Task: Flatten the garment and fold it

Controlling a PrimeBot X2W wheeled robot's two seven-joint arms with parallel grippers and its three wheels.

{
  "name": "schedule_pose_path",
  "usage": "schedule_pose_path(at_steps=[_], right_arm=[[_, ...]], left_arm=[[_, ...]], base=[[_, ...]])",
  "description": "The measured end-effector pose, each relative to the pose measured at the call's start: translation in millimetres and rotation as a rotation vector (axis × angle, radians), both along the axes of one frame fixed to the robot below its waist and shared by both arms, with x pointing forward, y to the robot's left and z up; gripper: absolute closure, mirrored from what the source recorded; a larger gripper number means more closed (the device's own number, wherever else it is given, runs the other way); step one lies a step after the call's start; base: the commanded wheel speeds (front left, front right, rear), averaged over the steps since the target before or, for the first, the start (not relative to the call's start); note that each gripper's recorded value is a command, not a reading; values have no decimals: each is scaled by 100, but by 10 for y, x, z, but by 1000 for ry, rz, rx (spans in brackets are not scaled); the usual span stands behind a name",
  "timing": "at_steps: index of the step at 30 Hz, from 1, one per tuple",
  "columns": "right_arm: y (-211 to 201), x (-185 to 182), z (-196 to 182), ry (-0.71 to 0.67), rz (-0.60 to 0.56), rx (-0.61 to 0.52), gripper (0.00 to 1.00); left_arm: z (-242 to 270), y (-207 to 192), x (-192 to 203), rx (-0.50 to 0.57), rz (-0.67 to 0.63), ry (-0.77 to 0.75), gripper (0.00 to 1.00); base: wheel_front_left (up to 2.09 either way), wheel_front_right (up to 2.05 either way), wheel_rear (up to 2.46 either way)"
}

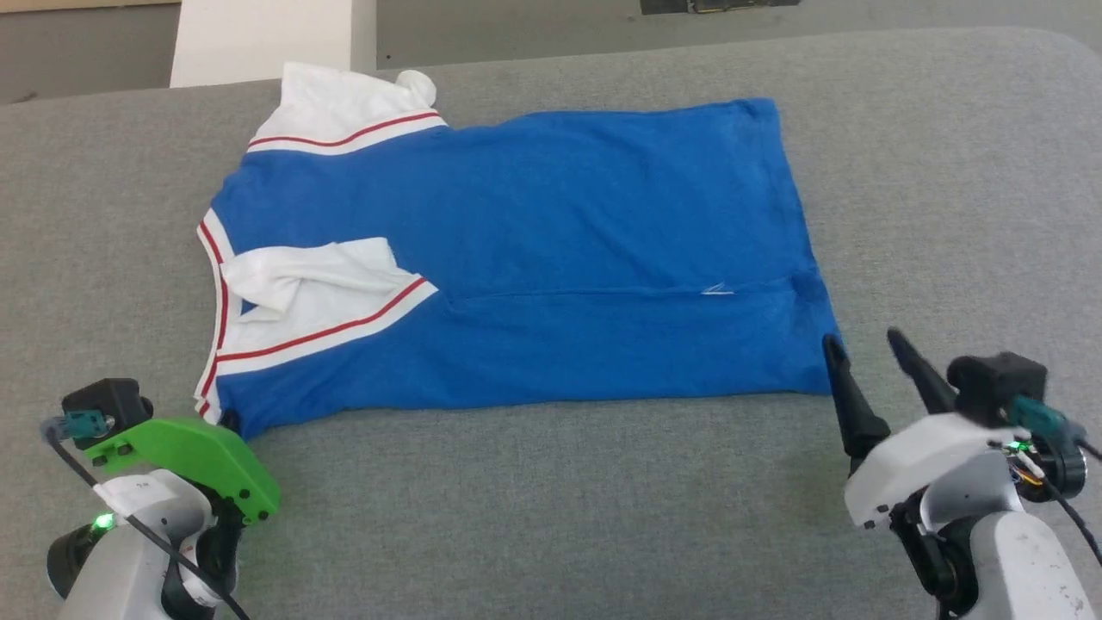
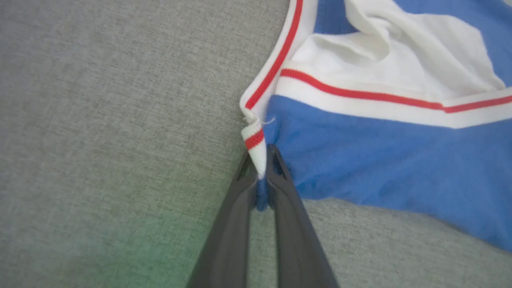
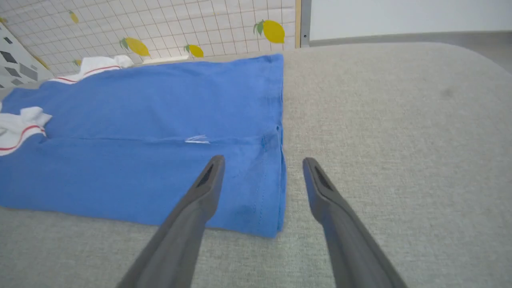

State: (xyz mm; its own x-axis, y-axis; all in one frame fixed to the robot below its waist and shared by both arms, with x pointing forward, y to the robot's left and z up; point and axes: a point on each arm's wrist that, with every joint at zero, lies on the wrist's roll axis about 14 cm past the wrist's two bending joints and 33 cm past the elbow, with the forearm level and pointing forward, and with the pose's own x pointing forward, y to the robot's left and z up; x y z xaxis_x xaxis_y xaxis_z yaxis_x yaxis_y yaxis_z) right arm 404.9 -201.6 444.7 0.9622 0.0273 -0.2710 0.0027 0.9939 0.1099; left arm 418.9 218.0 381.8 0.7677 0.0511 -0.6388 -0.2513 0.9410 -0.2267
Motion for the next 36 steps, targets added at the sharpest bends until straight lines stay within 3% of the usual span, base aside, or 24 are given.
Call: schedule_pose_path(at_steps=[6,12,13,14,15,16,20,26,32,36], right_arm=[[39,-39,-452,357,25,19,0],[62,-85,-664,585,52,-5,0],[66,-102,-689,614,56,-5,15],[71,-104,-696,635,59,-3,64],[79,-96,-694,648,63,-2,79],[87,-96,-696,661,67,-1,100],[122,-44,-637,642,77,-4,100],[73,51,-335,461,49,4,100],[-12,-157,-138,398,22,4,100],[-82,-415,-120,427,4,-5,100]], left_arm=[[3,8,-16,0,-2,-16,100],[-20,4,0,-5,-4,-21,100],[-19,9,7,-4,-1,-25,100],[-25,11,8,-4,1,-25,100],[-24,12,13,-2,1,-31,100],[-24,14,18,-1,2,-36,100],[-1,24,28,9,4,-68,100],[217,71,60,57,4,-182,100],[387,102,-103,74,5,-227,100],[446,133,-303,81,24,-222,100]], base=[[0,0,0],[0,0,0],[0,0,0],[0,0,0],[0,0,0],[0,0,0],[0,0,0],[0,0,0],[0,0,0],[0,0,0]])
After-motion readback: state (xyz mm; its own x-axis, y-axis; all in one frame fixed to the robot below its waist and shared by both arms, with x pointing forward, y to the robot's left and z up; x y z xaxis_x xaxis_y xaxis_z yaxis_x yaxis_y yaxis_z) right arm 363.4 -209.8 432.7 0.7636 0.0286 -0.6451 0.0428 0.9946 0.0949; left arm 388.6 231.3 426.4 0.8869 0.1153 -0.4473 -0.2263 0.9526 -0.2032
